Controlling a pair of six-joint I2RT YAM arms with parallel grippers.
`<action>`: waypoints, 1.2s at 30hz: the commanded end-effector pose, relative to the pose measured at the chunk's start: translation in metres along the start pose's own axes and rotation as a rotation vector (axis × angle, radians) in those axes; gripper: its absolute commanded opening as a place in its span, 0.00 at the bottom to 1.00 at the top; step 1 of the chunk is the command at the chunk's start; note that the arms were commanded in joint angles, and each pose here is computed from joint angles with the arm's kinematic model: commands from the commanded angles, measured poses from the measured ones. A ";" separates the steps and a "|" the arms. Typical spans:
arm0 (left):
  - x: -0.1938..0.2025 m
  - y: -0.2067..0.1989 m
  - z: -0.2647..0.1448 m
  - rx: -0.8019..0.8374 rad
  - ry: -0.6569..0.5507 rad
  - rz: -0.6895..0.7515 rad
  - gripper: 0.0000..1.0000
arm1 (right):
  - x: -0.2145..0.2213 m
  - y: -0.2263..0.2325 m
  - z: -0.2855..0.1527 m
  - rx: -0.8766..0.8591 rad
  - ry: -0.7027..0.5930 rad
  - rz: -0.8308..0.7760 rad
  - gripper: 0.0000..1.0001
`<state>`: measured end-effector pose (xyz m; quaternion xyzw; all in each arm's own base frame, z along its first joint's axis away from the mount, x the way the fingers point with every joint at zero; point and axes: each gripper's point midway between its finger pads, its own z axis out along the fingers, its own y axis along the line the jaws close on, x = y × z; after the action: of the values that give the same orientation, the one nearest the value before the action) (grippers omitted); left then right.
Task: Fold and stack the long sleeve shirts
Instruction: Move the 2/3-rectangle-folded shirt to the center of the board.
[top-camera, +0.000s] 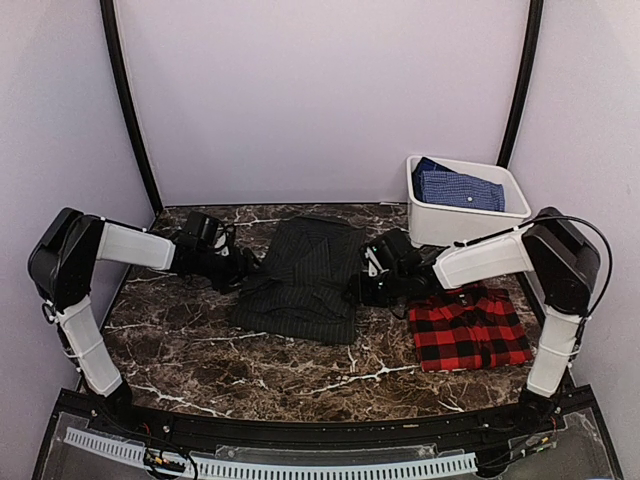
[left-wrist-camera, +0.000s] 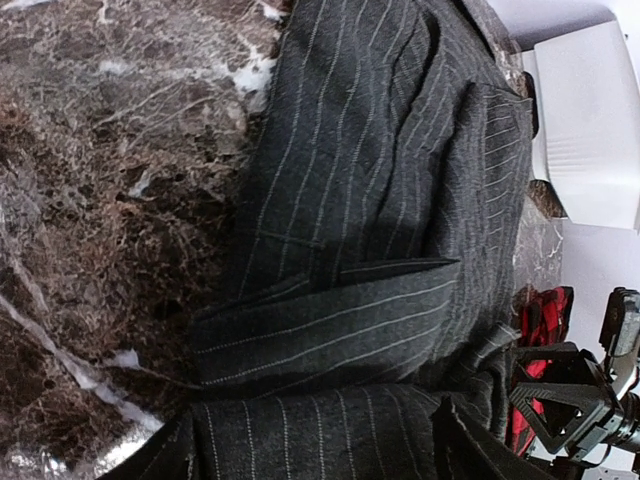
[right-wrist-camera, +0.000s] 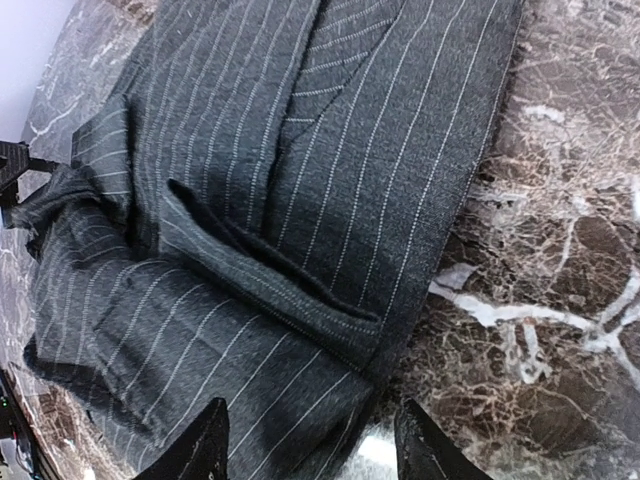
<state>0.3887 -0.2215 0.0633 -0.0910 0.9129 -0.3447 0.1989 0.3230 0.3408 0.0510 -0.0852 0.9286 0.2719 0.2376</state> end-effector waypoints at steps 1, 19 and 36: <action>0.006 0.010 0.012 -0.031 0.030 0.015 0.76 | -0.001 0.005 0.014 -0.031 0.023 -0.016 0.49; 0.136 -0.023 -0.020 -0.004 0.111 -0.020 0.65 | 0.076 -0.008 -0.013 0.033 0.180 -0.199 0.39; 0.095 -0.029 -0.026 -0.080 0.076 0.123 0.52 | 0.023 0.015 -0.050 0.050 0.045 -0.236 0.52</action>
<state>0.2888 -0.2588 0.0807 -0.0456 0.9297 -0.3091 0.1951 0.2675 0.3206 0.0795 -0.1847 0.9250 0.2282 0.2411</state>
